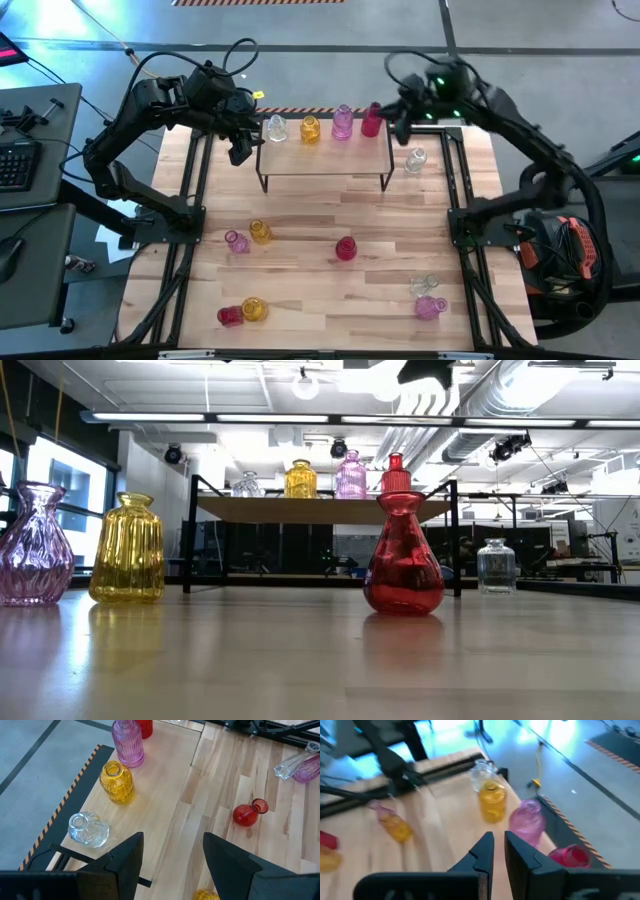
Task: Sort vases onto shelf
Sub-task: Put the top yellow vase aligned with the other yellow vase on the shelf
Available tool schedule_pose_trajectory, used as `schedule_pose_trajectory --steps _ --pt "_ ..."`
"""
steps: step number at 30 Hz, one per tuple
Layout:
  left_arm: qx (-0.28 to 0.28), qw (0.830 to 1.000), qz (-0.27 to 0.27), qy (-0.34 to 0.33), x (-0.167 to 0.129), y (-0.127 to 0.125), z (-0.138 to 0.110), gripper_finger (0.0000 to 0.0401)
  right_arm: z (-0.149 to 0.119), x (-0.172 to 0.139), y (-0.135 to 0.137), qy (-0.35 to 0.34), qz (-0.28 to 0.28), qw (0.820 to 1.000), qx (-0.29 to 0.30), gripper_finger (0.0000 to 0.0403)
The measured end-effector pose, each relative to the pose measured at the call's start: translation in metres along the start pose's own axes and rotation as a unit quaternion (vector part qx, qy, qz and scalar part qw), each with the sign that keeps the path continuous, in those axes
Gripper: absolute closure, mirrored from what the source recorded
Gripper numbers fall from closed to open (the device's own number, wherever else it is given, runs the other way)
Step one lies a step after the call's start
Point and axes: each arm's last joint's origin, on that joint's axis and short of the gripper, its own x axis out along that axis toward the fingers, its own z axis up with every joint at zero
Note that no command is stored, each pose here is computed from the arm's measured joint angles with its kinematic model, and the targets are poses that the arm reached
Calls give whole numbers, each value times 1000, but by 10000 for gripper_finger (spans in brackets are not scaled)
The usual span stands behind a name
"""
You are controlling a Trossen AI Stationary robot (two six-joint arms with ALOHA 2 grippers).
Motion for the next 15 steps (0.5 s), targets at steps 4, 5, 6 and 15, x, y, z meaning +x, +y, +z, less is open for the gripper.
schedule_pose_trajectory --steps 4,5,6,15 --pt "0 1000 0 0 0 0 0 204 -33 -16 8 -50 39 998 3 375" --pt "0 1000 0 0 0 0 0 204 -42 -17 9 -58 48 997 1 375" --pt "0 1000 0 0 0 0 0 204 -51 -18 10 -62 55 997 3 375" --pt "0 1000 0 0 0 0 0 204 -134 -16 20 -134 90 987 -19 375"
